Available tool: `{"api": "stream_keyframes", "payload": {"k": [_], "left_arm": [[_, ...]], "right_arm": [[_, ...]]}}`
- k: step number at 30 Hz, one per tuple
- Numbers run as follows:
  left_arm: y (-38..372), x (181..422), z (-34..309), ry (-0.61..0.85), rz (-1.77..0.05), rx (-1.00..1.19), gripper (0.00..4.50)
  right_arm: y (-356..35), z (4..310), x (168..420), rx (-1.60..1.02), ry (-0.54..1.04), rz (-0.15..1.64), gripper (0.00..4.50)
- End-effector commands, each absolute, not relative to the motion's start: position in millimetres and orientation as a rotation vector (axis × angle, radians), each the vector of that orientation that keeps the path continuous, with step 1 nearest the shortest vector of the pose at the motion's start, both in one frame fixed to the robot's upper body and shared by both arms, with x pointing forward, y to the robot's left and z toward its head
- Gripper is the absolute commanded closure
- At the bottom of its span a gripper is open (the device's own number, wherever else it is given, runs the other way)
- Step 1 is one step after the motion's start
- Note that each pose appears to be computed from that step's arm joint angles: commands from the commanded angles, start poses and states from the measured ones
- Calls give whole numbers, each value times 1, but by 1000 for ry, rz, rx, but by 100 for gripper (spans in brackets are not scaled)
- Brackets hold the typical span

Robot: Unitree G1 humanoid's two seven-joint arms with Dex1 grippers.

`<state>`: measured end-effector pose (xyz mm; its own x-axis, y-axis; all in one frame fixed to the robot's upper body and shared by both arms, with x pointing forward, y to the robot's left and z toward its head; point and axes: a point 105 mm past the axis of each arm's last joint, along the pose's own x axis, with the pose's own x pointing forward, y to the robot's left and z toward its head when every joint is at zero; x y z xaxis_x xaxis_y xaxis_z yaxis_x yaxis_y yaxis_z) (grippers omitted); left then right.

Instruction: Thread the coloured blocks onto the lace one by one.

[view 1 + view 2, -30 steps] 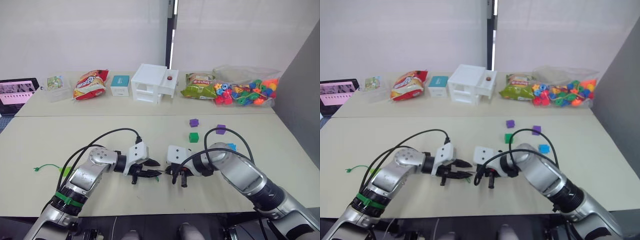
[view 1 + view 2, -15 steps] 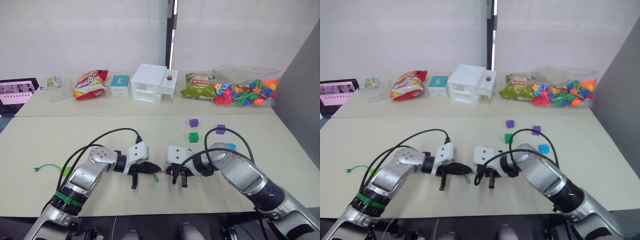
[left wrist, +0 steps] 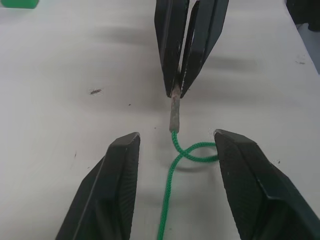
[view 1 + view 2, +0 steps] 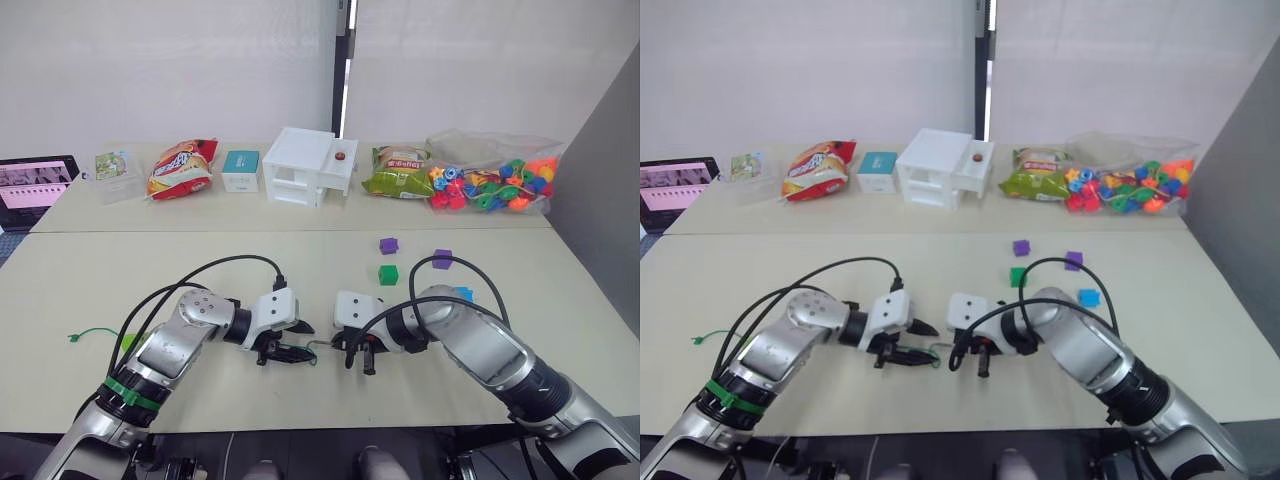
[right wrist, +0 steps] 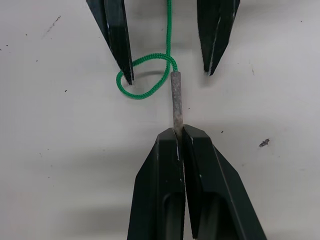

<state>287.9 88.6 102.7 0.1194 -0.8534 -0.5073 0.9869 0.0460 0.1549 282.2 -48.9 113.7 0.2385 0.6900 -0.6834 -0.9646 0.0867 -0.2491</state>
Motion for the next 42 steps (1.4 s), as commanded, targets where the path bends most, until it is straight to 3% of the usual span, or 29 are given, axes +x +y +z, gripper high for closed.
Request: {"api": "stream_keyframes", "payload": {"k": [1, 4, 12, 32, 38, 42], "left_arm": [[81, 288, 113, 253, -1457, 555, 204], [78, 290, 117, 235, -1453, 536, 204], [79, 290, 117, 239, -1455, 528, 445], [81, 292, 115, 244, -1427, 525, 445], [81, 292, 114, 244, -1427, 538, 265], [81, 291, 113, 247, -1429, 550, 265]], "right_arm": [[-46, 125, 281, -765, 395, 1291, 450], [-47, 125, 281, -765, 397, 1288, 450], [-47, 125, 281, -766, 398, 1285, 450], [-49, 124, 280, -759, 405, 1276, 450], [-49, 125, 281, -759, 404, 1274, 450], [-49, 125, 281, -758, 403, 1272, 450]]}}
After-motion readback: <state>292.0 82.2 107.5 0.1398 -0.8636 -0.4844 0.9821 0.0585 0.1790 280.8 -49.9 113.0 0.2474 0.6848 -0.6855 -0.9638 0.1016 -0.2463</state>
